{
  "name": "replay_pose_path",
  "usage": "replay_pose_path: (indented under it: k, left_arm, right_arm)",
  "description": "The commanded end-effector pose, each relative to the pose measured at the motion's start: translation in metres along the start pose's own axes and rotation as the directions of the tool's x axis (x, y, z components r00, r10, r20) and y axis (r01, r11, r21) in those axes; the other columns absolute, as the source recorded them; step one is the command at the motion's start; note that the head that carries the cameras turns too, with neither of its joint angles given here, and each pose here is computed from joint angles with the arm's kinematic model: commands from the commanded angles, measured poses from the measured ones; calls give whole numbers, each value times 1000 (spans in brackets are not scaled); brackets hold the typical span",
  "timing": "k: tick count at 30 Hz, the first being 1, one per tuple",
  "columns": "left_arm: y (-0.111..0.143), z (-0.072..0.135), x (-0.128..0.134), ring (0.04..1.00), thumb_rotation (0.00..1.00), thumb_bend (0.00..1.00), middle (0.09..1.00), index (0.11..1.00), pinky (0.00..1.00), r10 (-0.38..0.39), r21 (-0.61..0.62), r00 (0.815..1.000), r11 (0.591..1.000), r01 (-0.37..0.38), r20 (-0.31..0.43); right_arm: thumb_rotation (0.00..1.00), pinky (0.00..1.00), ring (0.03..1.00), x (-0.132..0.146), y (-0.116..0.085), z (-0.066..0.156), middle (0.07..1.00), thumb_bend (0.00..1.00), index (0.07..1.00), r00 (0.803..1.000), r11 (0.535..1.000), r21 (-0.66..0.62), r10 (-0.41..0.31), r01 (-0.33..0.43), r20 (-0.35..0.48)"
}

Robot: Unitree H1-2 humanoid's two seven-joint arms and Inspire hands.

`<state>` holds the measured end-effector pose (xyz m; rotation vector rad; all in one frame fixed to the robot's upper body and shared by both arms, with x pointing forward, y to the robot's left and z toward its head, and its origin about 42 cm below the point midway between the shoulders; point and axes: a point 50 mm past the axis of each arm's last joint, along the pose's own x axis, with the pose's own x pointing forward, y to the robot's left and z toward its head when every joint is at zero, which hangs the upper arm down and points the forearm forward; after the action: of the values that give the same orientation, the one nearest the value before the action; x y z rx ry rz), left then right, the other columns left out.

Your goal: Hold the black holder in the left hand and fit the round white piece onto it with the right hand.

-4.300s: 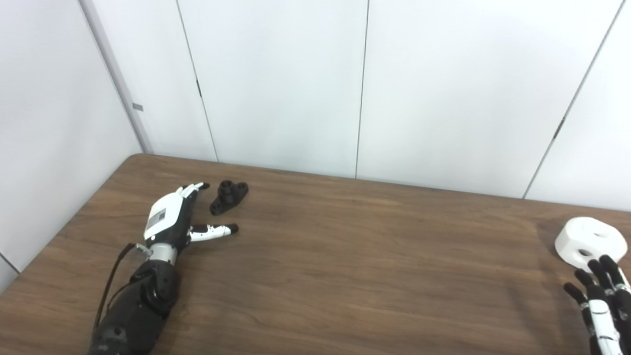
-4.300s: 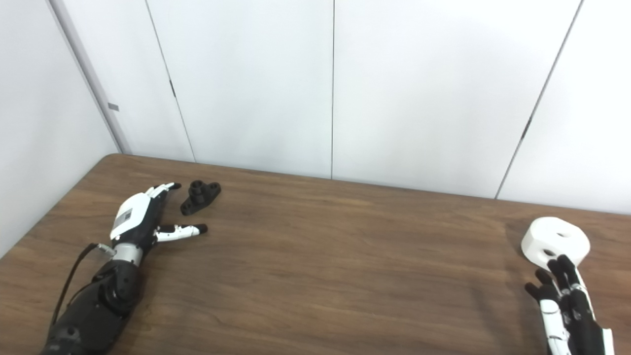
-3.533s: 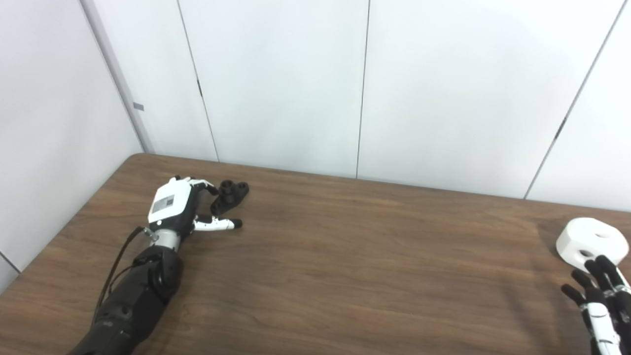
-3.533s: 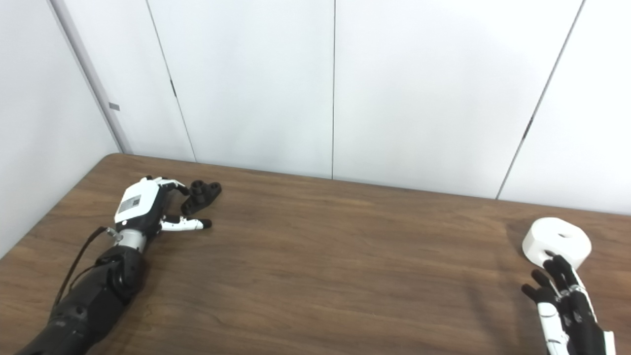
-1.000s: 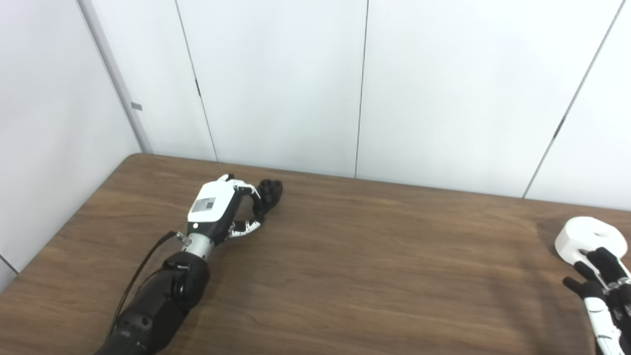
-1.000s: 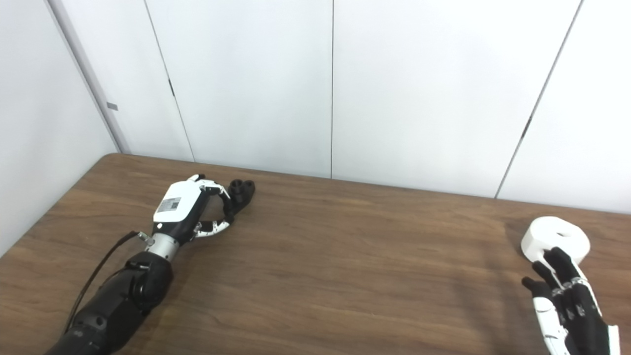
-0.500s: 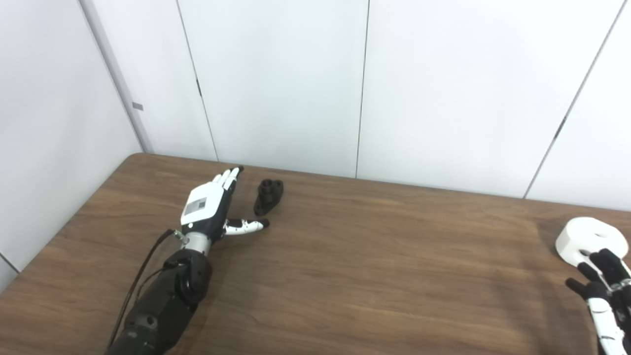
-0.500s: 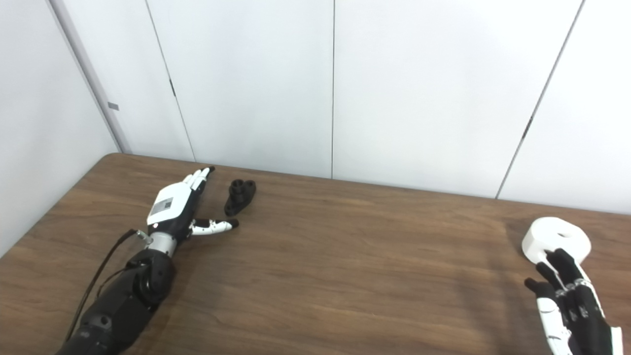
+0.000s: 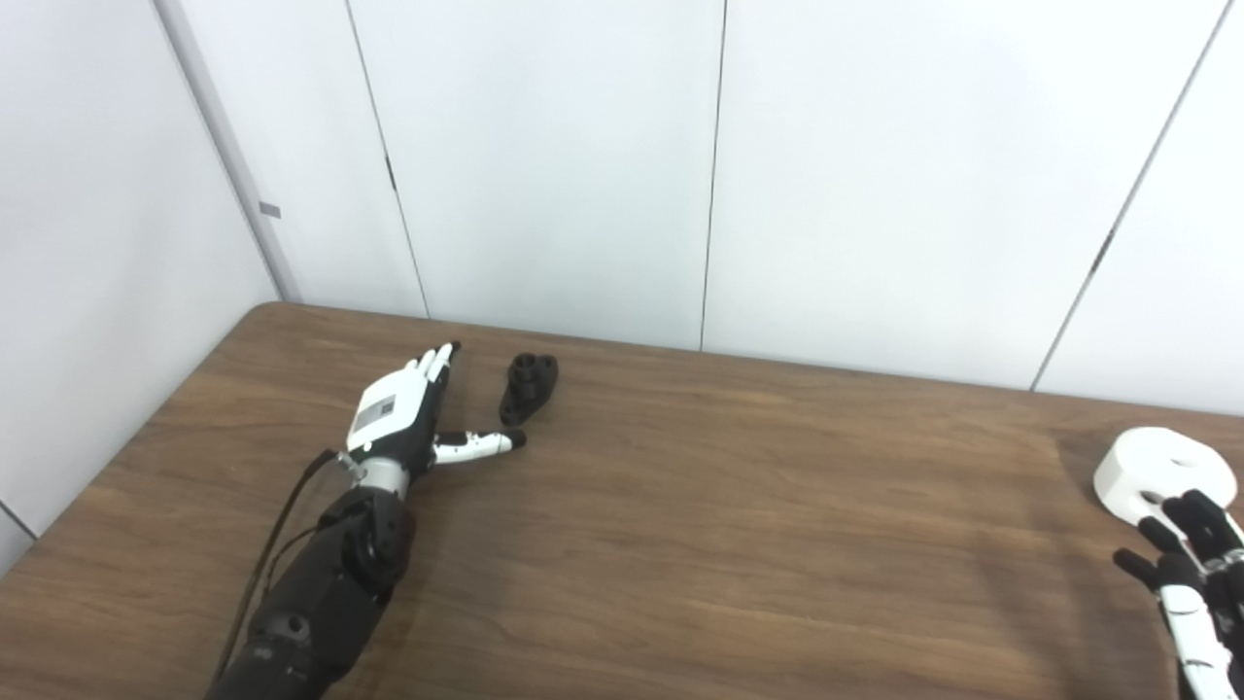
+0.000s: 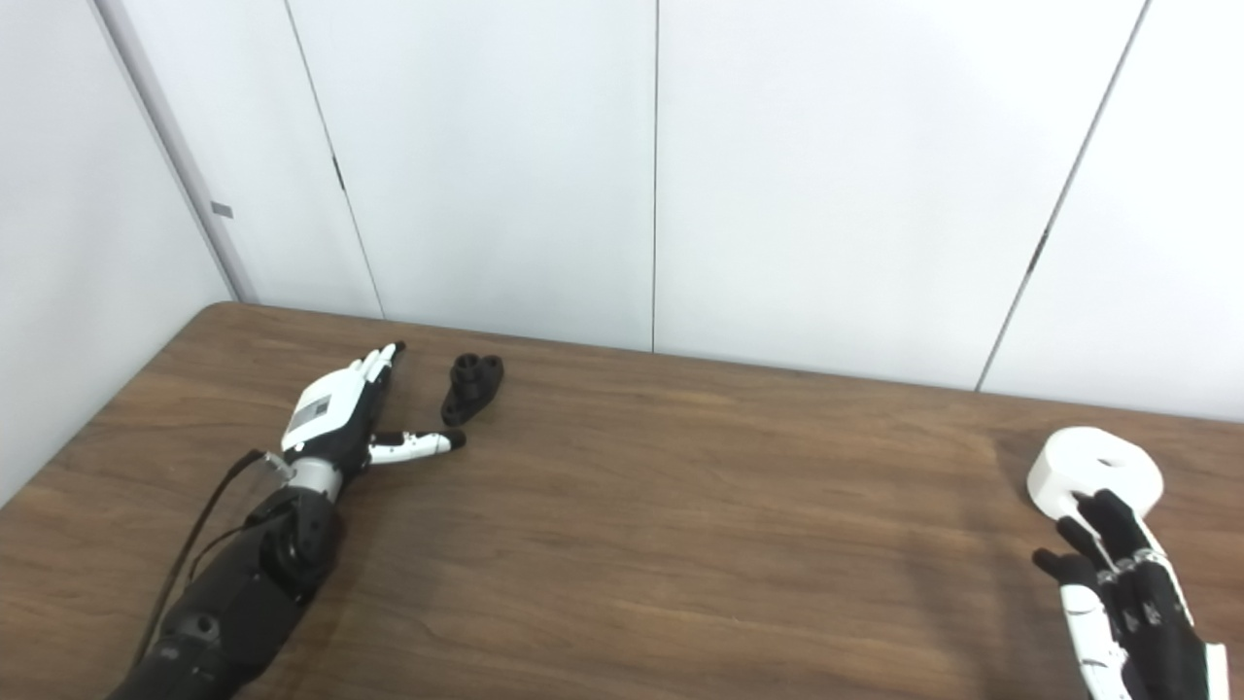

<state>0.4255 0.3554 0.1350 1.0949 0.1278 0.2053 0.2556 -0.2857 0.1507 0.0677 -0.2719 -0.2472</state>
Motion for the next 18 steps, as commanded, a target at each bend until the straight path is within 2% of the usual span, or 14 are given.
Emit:
replay_pose_path:
  k: [1, 5, 13, 18]
  left_arm:
    - [14, 18, 13, 1000, 545, 1000, 991, 941, 963, 17, 8, 1000, 1000, -17, 18]
    - [10, 27, 18, 1000, 531, 1000, 981, 920, 963, 2, 34, 1000, 999, -3, 26]
    - [4, 40, 29, 1000, 632, 1000, 989, 891, 1000, -37, 104, 999, 994, 38, -5]
    - [1, 44, 31, 1000, 621, 1000, 992, 891, 1000, -44, 107, 999, 993, 45, -10]
  right_arm:
    - [473, 716, 824, 7, 5, 12, 849, 306, 821, 997, 1000, 7, 7, -8, 82]
    - [464, 702, 815, 6, 5, 13, 841, 313, 813, 996, 1000, 5, 3, -4, 84]
    - [482, 689, 808, 2, 9, 16, 834, 349, 803, 997, 1000, 21, -9, 8, 70]
    - [467, 701, 812, 2, 10, 17, 839, 354, 807, 997, 1000, 25, -16, 14, 75]
